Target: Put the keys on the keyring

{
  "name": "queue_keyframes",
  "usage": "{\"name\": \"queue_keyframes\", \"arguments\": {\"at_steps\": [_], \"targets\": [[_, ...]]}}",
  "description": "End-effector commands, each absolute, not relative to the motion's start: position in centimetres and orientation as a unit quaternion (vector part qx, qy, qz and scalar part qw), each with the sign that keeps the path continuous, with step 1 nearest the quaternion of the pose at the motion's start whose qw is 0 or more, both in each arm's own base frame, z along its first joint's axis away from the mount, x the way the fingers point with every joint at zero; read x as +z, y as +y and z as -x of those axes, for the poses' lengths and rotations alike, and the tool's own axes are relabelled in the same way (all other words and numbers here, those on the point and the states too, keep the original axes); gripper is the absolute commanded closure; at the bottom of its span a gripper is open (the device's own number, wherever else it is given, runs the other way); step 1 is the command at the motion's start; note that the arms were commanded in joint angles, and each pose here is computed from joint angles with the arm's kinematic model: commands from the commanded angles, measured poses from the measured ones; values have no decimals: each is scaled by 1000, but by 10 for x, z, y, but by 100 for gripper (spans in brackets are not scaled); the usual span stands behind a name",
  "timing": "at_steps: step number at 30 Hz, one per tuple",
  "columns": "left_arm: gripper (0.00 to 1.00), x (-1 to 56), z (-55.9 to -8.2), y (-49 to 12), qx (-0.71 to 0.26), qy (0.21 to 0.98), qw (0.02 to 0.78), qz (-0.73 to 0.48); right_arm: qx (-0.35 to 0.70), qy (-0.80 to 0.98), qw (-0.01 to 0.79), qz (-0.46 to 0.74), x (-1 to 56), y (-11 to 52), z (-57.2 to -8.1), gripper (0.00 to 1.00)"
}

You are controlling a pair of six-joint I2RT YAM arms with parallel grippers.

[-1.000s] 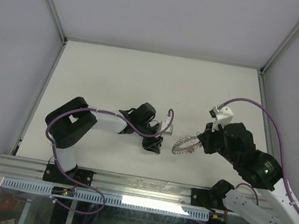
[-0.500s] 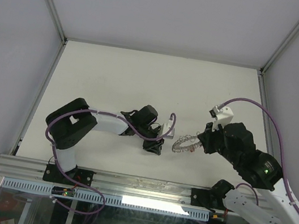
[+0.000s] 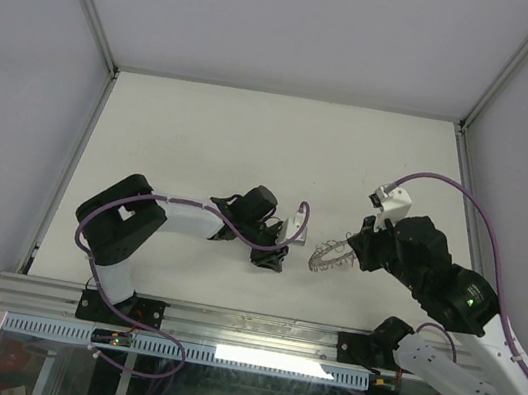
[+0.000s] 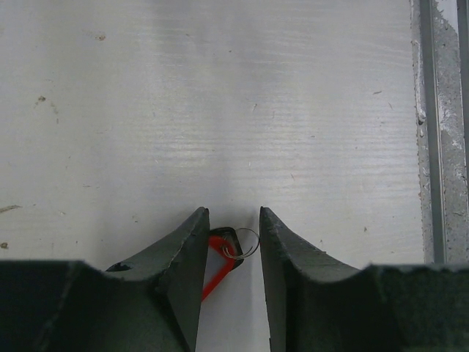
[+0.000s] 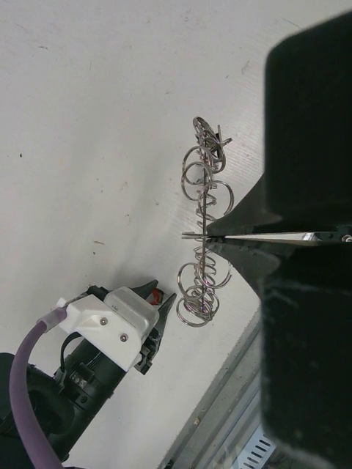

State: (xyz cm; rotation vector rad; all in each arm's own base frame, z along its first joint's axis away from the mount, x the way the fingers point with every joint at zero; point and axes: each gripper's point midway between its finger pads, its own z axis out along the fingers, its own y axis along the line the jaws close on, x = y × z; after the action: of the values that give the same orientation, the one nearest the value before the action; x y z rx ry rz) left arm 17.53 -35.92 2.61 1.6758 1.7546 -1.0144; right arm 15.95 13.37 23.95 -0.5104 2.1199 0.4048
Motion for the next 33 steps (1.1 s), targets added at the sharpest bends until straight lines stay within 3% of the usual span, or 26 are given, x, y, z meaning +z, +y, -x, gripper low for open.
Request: {"name": "queue_keyframes", "arguments": {"at_steps": [1, 21, 33], "targets": [[67, 18, -167, -346, -355, 655, 237, -623, 198, 828, 488, 191, 270, 145, -167, 100], [64, 40, -191, -357, -377, 636, 270, -617, 200, 829, 486, 193, 269, 145, -166, 100], [64, 42, -176, -357, -410, 629, 250, -611, 199, 828, 487, 193, 269, 144, -166, 100]]}}
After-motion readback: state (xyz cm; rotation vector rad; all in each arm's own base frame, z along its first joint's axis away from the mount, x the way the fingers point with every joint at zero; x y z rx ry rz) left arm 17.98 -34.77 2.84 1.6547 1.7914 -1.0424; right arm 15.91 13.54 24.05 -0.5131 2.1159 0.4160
